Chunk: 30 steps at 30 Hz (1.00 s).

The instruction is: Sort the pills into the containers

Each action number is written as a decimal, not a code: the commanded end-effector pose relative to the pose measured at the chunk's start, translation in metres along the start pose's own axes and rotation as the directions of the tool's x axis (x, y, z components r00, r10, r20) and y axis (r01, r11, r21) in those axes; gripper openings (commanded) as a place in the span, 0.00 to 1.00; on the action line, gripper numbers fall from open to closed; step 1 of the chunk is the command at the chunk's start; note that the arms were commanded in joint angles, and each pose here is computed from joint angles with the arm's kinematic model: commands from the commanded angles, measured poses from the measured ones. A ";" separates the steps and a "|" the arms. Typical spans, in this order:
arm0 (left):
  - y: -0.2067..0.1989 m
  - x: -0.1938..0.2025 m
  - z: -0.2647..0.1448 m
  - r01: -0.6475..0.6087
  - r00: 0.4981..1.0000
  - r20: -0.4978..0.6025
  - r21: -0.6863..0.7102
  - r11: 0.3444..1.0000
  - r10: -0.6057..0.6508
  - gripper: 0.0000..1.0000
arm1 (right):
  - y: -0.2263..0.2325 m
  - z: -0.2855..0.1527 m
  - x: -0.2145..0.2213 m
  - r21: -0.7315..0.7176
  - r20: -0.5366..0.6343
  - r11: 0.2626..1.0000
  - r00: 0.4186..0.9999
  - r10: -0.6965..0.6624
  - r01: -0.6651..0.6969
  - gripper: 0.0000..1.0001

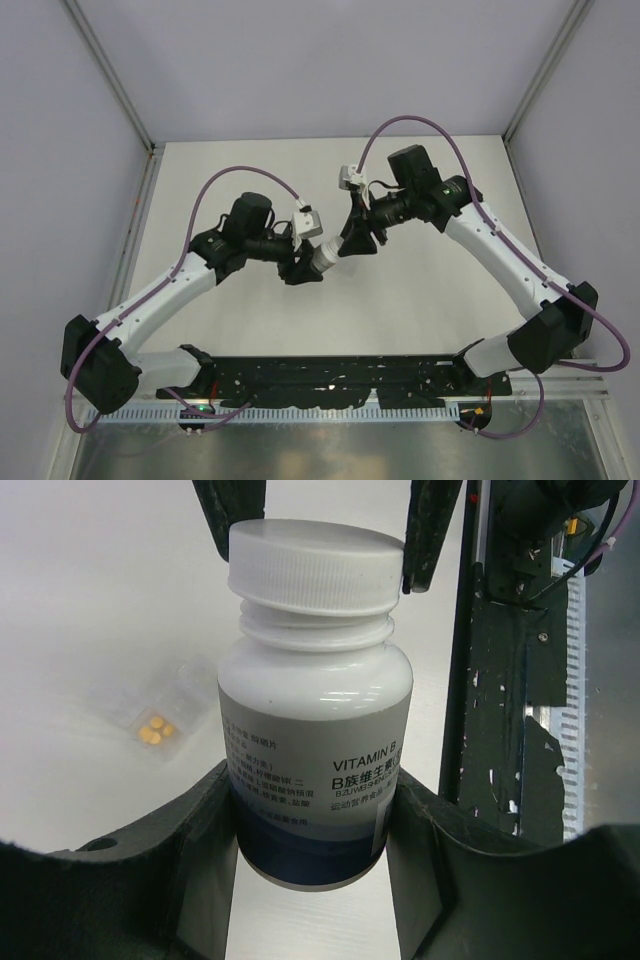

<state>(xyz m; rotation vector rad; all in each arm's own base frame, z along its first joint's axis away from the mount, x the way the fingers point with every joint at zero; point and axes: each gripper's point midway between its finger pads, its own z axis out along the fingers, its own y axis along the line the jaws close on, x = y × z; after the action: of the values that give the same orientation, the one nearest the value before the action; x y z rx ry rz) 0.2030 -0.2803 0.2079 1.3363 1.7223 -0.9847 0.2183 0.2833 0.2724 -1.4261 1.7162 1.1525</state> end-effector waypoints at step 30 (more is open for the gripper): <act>0.006 -0.021 -0.005 -0.066 0.996 0.062 -0.062 0.996 0.070 0.00 | 0.006 0.012 -0.003 -0.104 -0.001 0.992 0.997 0.075 -0.074 0.25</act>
<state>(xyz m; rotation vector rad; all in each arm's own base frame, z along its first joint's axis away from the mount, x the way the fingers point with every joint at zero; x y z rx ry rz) 0.1995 -0.2771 0.2010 1.3411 1.7526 -0.9792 0.2144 0.2895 0.2622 -1.4410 1.7407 1.2622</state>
